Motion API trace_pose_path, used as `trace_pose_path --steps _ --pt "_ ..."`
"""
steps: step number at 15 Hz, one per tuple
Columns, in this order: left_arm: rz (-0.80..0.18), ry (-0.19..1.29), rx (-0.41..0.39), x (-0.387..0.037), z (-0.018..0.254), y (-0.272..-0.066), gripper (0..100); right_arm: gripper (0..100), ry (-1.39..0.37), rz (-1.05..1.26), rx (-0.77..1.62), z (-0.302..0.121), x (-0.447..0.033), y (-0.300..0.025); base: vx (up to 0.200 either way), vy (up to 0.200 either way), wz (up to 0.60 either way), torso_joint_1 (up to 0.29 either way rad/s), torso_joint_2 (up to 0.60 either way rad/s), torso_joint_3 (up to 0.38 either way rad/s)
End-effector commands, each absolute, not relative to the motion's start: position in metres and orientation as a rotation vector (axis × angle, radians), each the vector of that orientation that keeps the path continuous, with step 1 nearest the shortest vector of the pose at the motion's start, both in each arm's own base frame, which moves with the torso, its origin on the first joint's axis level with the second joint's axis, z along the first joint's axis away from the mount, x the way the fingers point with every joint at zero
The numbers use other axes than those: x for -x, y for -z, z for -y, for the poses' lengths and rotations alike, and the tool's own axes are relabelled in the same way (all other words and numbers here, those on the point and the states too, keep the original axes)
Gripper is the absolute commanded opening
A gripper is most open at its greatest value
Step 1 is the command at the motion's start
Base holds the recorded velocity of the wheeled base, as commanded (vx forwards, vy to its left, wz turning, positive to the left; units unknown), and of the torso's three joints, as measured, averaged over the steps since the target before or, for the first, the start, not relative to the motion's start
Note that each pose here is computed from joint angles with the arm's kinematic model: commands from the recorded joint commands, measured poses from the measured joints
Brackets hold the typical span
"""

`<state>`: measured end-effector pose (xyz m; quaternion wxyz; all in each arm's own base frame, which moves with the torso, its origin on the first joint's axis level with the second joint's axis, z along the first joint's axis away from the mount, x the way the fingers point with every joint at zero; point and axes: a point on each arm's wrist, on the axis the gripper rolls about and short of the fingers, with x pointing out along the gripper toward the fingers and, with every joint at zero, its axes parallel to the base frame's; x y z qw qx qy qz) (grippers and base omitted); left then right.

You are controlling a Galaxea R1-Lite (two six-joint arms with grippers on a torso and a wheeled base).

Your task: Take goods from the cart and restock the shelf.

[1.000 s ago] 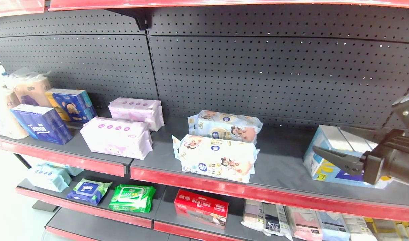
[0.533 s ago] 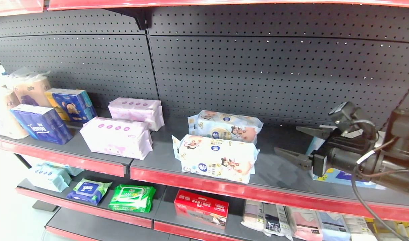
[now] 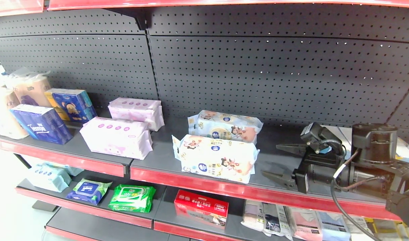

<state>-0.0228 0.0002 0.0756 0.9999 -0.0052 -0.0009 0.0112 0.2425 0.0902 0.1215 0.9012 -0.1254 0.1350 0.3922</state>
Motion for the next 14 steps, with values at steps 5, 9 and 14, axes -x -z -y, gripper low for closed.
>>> trace_pose_path --steps 5,9,14 --pt "0.002 -0.023 0.011 0.023 0.0 -0.076 100 100 -0.83 -0.276 0.25 -0.099 -0.257 -0.106 0.0 0.0 0.0 0.0 0.0 0.0" --pt "0.002 -0.023 0.011 0.023 0.0 -0.076 100 100 -0.901 -0.254 0.237 -0.109 -0.271 -0.102 0.0 0.0 0.0 0.0 0.0 0.0" --pt "0.002 -0.023 0.011 0.023 0.0 -0.076 100 100 -0.936 -0.242 0.238 -0.119 -0.278 -0.101 0.0 0.0 0.0 0.0 0.0 0.0"
